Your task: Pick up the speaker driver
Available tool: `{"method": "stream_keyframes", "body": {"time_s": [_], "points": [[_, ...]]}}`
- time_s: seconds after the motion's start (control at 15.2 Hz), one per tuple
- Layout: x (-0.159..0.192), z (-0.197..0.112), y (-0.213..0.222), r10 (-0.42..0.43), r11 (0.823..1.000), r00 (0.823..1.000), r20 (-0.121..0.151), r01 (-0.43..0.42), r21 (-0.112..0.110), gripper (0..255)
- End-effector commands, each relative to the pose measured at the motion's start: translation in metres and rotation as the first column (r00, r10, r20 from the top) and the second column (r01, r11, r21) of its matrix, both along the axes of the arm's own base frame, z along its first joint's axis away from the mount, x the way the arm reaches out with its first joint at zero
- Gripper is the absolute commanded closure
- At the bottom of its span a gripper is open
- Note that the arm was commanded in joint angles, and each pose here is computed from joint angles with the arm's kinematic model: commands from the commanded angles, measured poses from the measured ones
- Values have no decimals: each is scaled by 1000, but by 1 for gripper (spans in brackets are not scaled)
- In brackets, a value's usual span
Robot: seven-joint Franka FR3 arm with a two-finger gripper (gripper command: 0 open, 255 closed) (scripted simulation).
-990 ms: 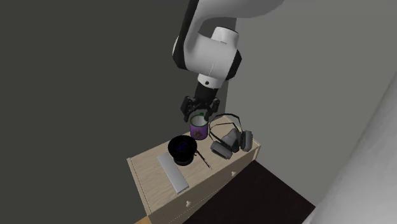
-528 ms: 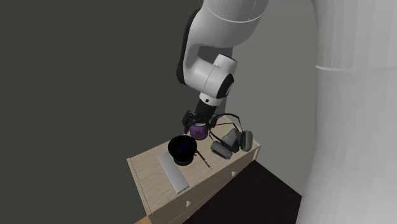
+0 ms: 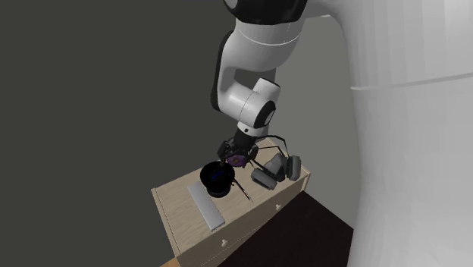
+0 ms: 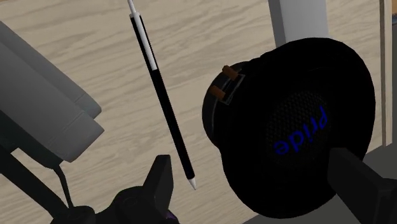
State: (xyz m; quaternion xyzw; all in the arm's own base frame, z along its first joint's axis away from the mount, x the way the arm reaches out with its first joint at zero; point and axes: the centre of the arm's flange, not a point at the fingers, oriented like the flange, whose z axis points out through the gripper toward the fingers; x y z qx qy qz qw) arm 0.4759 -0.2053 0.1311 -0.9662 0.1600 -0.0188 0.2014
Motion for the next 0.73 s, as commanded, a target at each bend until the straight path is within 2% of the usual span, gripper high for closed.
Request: {"method": "stream_keyframes", "body": {"time_s": [0.0, 0.66], "points": [[0, -3, 0, 0, 1000, 1000, 0, 0, 0, 255], [0, 3, 0, 0, 1000, 1000, 0, 0, 0, 255]]}}
